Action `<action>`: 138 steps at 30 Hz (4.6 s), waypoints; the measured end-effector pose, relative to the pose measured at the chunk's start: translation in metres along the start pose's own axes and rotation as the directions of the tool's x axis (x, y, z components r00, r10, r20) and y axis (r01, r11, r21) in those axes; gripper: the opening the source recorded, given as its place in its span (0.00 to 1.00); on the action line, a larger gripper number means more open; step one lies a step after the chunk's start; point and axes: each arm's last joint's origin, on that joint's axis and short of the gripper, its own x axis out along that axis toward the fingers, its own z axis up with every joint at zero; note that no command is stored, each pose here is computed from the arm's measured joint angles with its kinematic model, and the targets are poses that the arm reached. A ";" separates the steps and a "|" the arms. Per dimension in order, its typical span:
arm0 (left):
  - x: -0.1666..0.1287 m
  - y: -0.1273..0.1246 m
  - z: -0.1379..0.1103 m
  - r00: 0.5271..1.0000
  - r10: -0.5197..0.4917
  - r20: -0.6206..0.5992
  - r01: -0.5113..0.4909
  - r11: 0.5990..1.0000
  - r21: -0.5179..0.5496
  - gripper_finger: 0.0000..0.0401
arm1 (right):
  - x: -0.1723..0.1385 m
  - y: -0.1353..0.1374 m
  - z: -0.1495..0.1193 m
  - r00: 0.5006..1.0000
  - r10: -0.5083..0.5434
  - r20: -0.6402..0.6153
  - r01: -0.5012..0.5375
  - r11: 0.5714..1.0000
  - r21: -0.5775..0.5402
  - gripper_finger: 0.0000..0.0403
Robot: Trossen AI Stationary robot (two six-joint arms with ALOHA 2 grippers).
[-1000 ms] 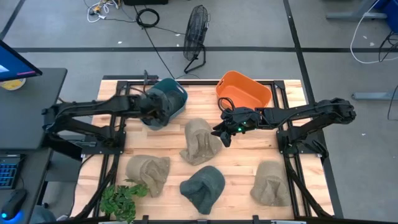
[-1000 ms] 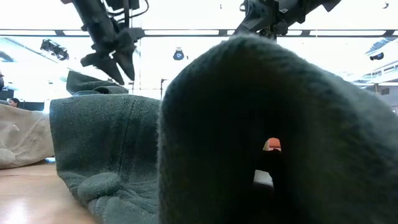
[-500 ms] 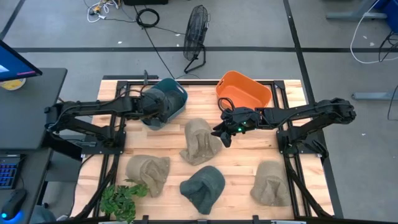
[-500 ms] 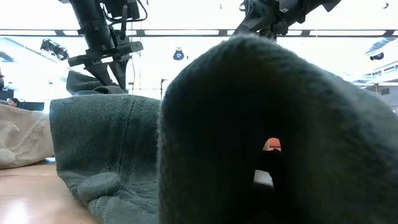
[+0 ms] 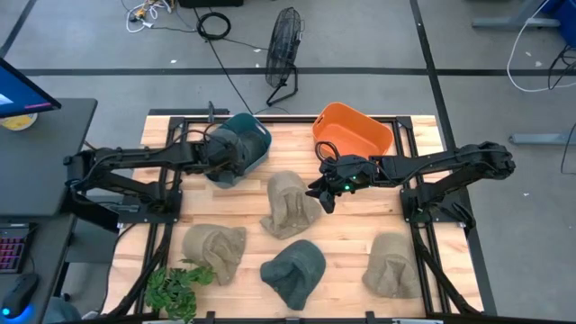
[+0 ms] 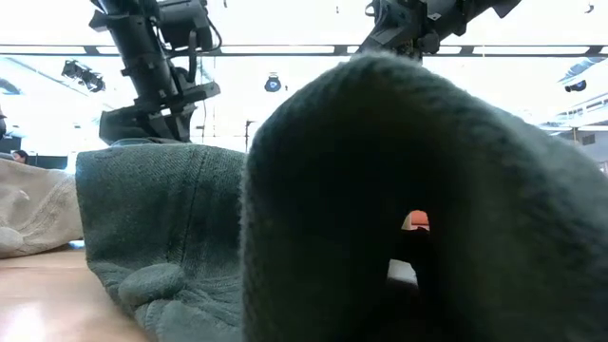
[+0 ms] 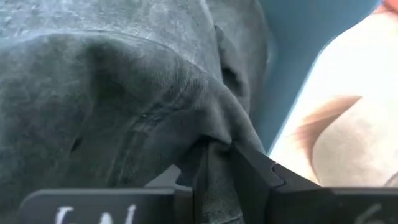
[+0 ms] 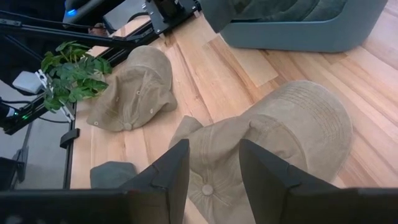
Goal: Pick & Place hat
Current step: Put the top black cap into the blue bin, then put the black cap into the blue bin
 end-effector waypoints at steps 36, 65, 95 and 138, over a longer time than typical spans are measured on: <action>-0.023 -0.013 0.029 0.937 -0.168 0.306 0.051 0.933 0.356 0.00 | 0.000 0.000 0.000 1.000 0.000 0.000 0.000 1.000 0.003 0.35; -0.018 -0.017 0.036 0.969 0.040 0.244 -0.164 0.843 0.512 0.00 | 0.000 0.000 0.000 1.000 -0.002 -0.002 0.002 1.000 0.003 0.35; -0.034 -0.049 0.045 0.993 0.111 0.029 -0.112 0.871 0.478 0.39 | 0.000 0.004 -0.002 0.995 0.090 -0.045 -0.090 0.996 -0.001 0.35; -0.107 -0.100 0.003 0.973 -0.224 -0.050 0.223 0.867 0.446 0.29 | 0.112 0.076 -0.133 0.938 0.221 -0.267 -0.295 0.915 -0.277 0.61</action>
